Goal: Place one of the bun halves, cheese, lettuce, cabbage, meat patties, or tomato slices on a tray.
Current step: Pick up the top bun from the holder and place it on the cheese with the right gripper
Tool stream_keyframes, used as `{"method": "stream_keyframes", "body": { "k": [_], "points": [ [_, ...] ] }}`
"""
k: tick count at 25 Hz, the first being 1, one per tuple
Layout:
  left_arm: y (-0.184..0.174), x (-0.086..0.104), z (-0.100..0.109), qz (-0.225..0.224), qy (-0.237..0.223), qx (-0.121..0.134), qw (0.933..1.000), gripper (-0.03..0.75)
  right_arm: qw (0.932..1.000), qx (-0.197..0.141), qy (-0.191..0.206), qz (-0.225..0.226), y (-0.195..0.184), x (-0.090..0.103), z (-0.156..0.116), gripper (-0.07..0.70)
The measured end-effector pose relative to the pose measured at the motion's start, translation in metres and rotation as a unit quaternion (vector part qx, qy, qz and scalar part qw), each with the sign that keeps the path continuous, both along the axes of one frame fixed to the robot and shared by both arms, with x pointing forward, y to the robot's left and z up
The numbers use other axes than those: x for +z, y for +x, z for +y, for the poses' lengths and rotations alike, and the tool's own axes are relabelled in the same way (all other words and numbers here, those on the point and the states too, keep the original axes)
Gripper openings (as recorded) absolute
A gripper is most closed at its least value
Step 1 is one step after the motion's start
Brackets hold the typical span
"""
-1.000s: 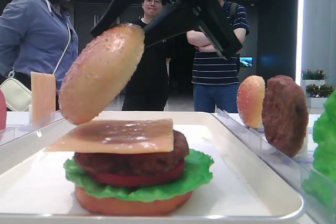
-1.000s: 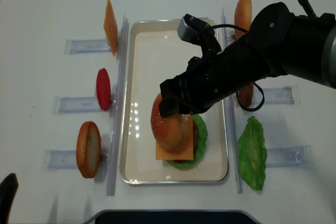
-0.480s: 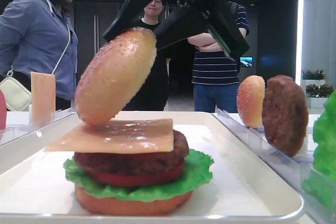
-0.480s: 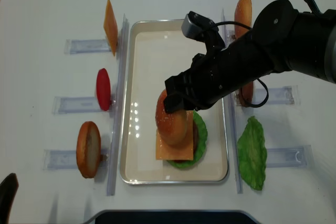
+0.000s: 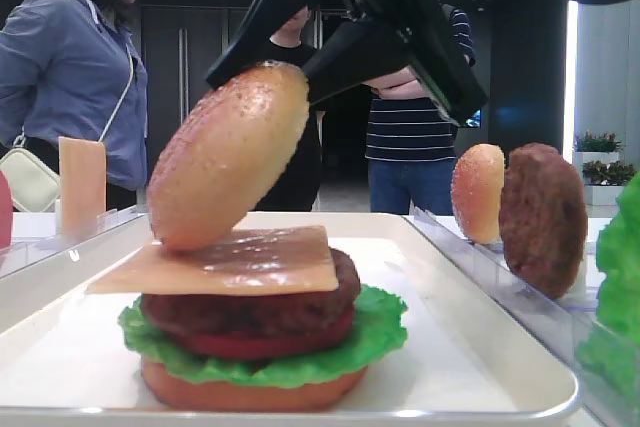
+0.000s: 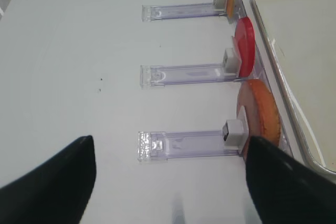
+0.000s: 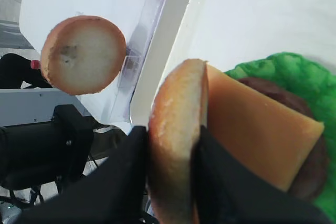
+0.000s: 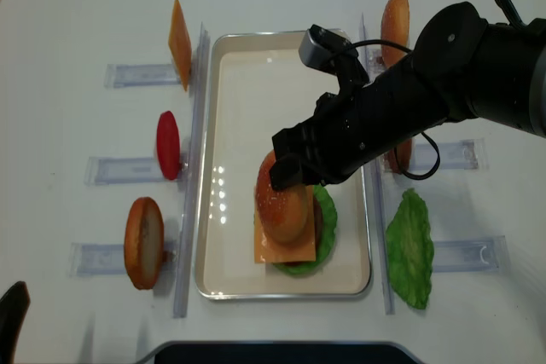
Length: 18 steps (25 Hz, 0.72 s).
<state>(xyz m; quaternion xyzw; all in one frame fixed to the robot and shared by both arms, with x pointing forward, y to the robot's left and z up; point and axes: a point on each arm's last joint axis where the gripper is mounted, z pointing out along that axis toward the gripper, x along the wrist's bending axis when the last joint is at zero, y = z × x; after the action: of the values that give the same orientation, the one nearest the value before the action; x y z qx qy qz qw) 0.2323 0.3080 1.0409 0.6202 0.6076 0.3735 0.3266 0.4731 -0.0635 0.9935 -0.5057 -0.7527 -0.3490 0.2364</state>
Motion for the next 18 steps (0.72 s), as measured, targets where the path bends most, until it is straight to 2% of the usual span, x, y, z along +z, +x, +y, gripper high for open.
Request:
{"method": "stream_keyframes", "body": {
  "k": [10,18],
  "points": [
    [0.0000,0.0000,0.0000,0.000,0.000,0.000,1.0000,0.693,0.9995,-0.005,0.022,0.021,-0.0017,0.0029,0.0024,0.218],
    [0.0000,0.0000,0.0000,0.000,0.000,0.000,1.0000,0.693,0.9994,-0.004,0.017,0.029,-0.0007,-0.0026,0.0034,0.218]
  ]
}}
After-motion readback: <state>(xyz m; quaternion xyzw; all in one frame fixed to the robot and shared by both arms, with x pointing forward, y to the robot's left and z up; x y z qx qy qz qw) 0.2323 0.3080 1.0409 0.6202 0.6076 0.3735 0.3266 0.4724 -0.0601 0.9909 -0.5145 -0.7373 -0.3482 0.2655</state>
